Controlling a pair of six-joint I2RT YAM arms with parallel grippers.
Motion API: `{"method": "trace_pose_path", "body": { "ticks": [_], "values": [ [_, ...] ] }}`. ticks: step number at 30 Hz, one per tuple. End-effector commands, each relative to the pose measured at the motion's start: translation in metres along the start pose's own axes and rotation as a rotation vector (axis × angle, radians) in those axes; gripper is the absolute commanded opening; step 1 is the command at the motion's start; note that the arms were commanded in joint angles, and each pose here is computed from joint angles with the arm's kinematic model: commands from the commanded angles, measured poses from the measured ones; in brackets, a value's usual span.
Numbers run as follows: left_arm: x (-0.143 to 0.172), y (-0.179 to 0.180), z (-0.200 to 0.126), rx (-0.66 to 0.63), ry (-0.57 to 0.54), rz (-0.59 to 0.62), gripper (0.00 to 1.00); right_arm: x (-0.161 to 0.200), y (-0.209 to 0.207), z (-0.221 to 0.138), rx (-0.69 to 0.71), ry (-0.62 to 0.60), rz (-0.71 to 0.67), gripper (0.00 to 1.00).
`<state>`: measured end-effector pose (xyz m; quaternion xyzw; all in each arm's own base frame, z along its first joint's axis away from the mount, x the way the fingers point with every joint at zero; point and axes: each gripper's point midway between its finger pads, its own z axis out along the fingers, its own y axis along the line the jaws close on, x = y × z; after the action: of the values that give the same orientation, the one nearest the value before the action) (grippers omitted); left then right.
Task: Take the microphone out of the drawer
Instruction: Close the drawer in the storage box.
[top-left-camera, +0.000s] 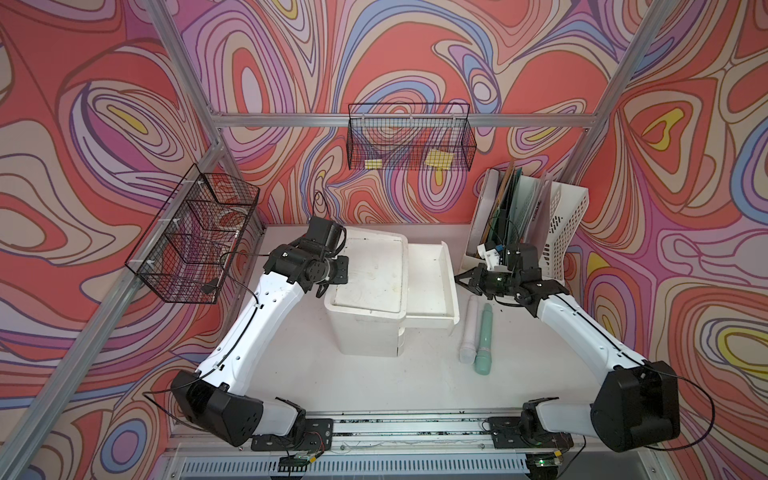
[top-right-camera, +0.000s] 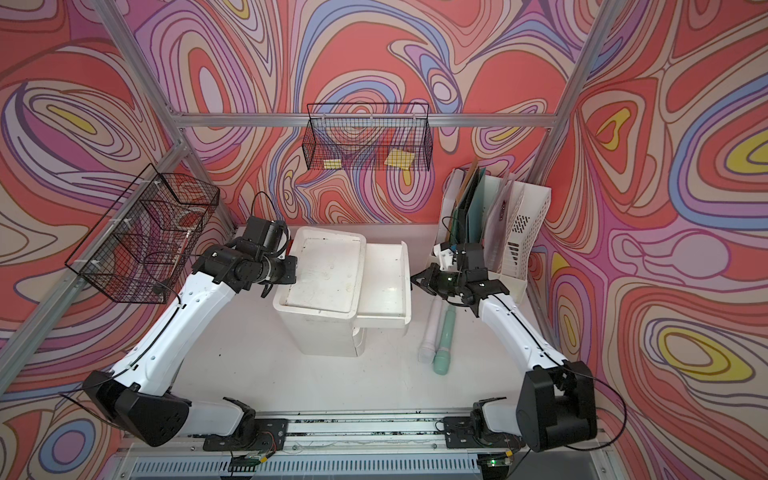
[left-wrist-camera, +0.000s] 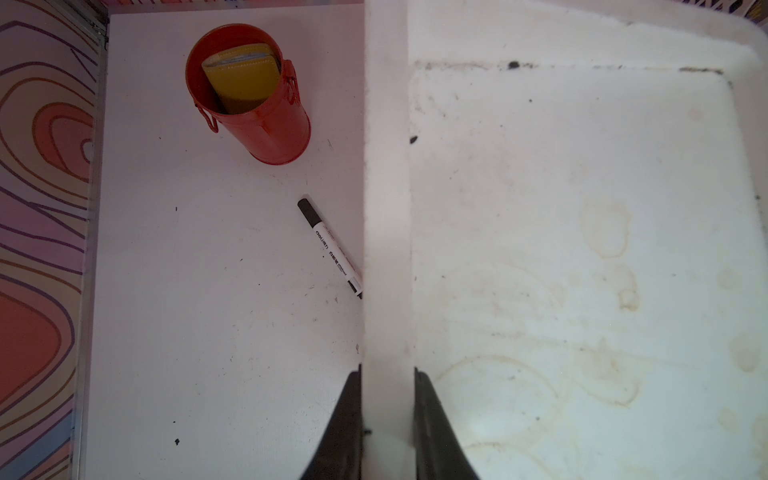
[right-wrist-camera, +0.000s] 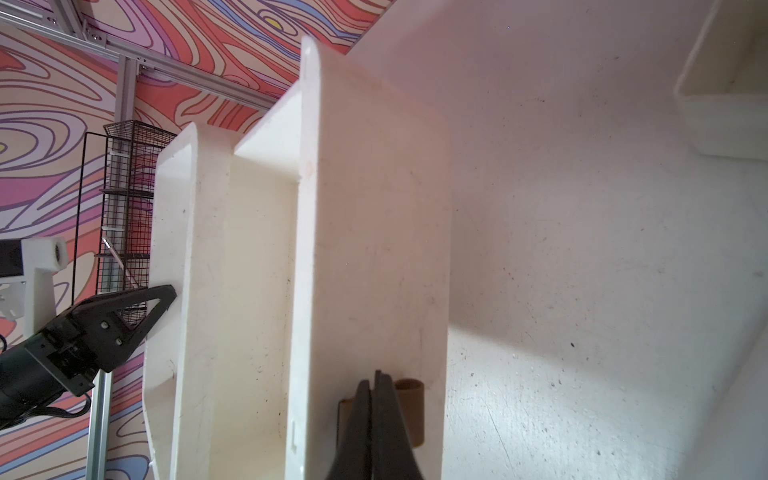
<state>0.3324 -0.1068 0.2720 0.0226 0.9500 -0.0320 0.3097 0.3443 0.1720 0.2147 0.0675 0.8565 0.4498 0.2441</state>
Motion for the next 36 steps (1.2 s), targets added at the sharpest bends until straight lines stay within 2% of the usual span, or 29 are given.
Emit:
{"method": "trace_pose_path", "body": {
  "ticks": [1, 27, 36],
  "values": [
    [0.004, -0.008, -0.010, 0.054, 0.000, 0.007, 0.00, 0.008, 0.021, 0.008, -0.079, 0.031, -0.031, 0.00],
    [0.006, -0.009, -0.008, 0.061, 0.007, 0.002, 0.00, 0.039, 0.088, 0.089, -0.186, 0.168, -0.117, 0.00],
    [0.006, -0.008, -0.009, 0.054, 0.002, 0.005, 0.00, 0.041, 0.090, 0.101, -0.167, 0.162, -0.126, 0.00]
  ]
}}
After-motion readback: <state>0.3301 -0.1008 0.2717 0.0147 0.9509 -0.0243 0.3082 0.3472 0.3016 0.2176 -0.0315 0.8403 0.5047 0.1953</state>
